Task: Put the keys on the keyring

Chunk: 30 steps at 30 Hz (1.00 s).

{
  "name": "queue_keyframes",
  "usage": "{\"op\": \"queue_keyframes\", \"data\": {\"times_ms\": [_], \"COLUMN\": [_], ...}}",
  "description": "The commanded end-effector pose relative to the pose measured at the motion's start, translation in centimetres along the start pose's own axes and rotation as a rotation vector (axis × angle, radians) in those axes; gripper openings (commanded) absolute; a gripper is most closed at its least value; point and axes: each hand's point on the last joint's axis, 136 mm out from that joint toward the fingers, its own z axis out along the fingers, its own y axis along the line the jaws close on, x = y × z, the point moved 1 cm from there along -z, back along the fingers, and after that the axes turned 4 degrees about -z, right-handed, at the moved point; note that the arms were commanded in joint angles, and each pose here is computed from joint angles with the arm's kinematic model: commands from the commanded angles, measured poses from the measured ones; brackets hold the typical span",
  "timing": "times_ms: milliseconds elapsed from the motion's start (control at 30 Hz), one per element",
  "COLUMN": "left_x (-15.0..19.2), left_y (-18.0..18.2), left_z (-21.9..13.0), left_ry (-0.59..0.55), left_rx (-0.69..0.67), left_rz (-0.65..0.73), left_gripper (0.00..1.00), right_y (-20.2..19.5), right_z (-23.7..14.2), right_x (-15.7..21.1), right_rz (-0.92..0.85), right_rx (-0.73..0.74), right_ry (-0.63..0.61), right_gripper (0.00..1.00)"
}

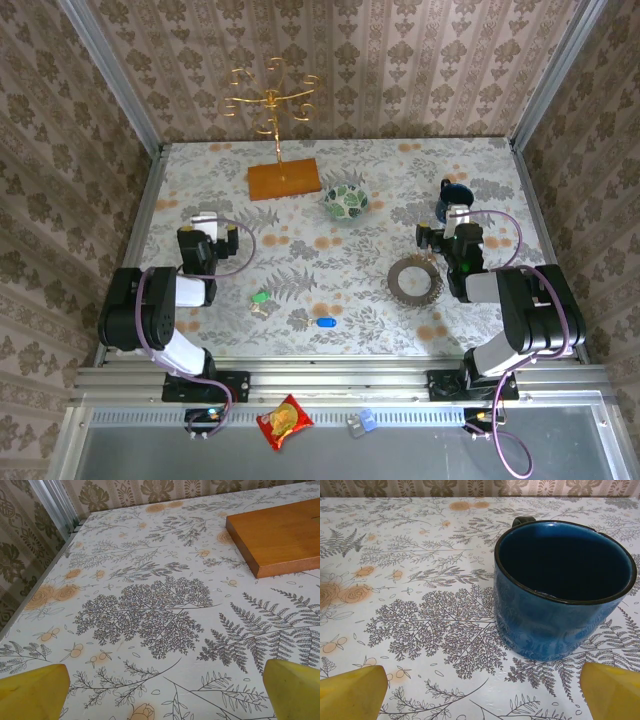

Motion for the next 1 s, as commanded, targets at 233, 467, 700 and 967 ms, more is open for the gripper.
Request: {"op": "queue_keyframes", "data": {"times_ms": [233,467,700,967], "left_x": [-0.77,-0.78,-0.79,-0.79], "left_y": [0.24,0.28,0.29,0.30], "left_z": [0.38,0.43,0.43,0.43], "left_ry": [-0.009,-0.007,-0.008,-0.008], "left_rx": [0.023,0.028,0.029,0.029], "left_rz": [-0.015,-0.021,-0.021,-0.021], "left_gripper": [1.00,1.00,1.00,1.00], "right_y": [-0.08,-0.09,-0.06,-0.08], "right_z": [0.16,0.22,0.24,0.22], "right_x": [-1.15,-1.13,-1.10,-1.16], "right_rz": [0.020,0.021,0.022,0.022], "right_rx": [-0.002,-0.001,-0.005,-0.005], "right_ry": [-0.027,-0.025,-0.023,-0.025], "right_gripper": [1.00,1.00,1.00,1.00]}}
